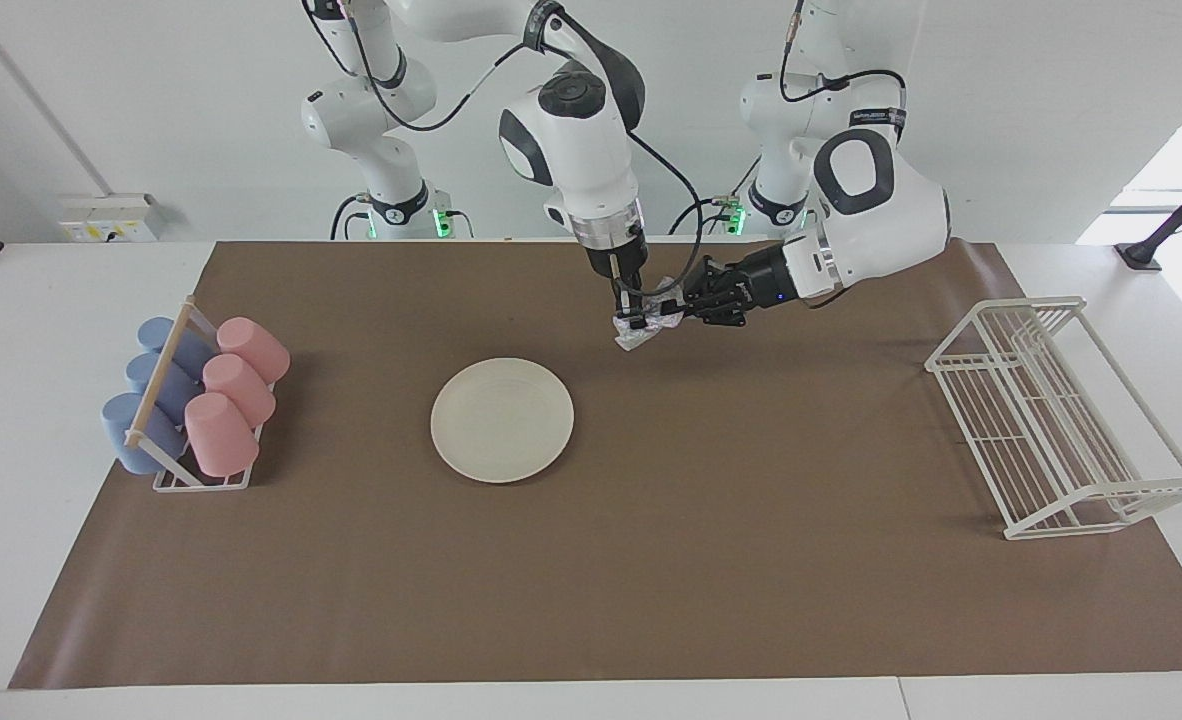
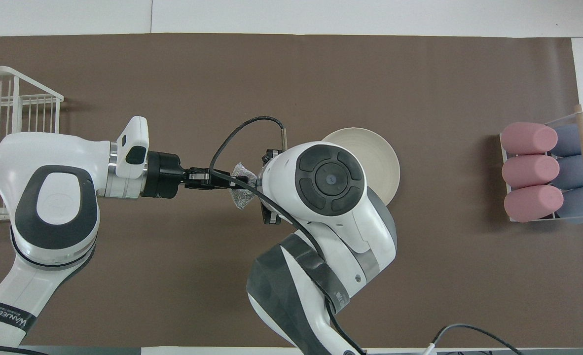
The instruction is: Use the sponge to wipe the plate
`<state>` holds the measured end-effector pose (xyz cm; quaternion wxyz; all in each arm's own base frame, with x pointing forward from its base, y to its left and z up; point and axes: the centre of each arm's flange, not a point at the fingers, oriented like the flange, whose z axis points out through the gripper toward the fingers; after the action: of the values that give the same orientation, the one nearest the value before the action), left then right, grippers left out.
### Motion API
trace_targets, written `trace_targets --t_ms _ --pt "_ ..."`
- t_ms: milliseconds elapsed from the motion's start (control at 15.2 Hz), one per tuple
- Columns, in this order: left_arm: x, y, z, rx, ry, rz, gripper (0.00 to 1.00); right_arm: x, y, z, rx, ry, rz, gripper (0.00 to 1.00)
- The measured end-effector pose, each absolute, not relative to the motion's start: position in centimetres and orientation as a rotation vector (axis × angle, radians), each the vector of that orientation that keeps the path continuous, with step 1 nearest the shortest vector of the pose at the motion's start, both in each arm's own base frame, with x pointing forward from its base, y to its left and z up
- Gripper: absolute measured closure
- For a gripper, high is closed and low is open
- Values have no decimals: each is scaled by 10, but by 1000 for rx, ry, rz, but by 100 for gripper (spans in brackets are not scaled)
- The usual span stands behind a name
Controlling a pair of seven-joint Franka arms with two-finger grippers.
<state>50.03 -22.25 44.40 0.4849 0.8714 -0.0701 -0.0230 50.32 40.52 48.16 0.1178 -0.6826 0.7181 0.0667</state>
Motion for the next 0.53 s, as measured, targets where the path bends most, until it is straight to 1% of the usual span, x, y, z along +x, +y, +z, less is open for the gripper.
trace_targets --t_ms 66,131,197,263,394,525 --pt "501 -222 444 2121 -170 -56 89 503 405 482 -1997 2101 195 91" --pt "501 -221 444 2120 -169 -57 89 503 405 482 -1998 2101 194 85" --pt "501 -221 444 2119 -169 -59 89 503 405 482 -2001 2099 190 76" --pt "501 -221 444 2118 -170 -62 89 503 405 481 -2009 2098 179 64" --pt "500 -221 444 2115 -173 -69 93 505 401 481 -2025 2099 147 44" --pt "499 -221 444 2114 -175 -72 93 515 380 485 -2013 2141 133 24"
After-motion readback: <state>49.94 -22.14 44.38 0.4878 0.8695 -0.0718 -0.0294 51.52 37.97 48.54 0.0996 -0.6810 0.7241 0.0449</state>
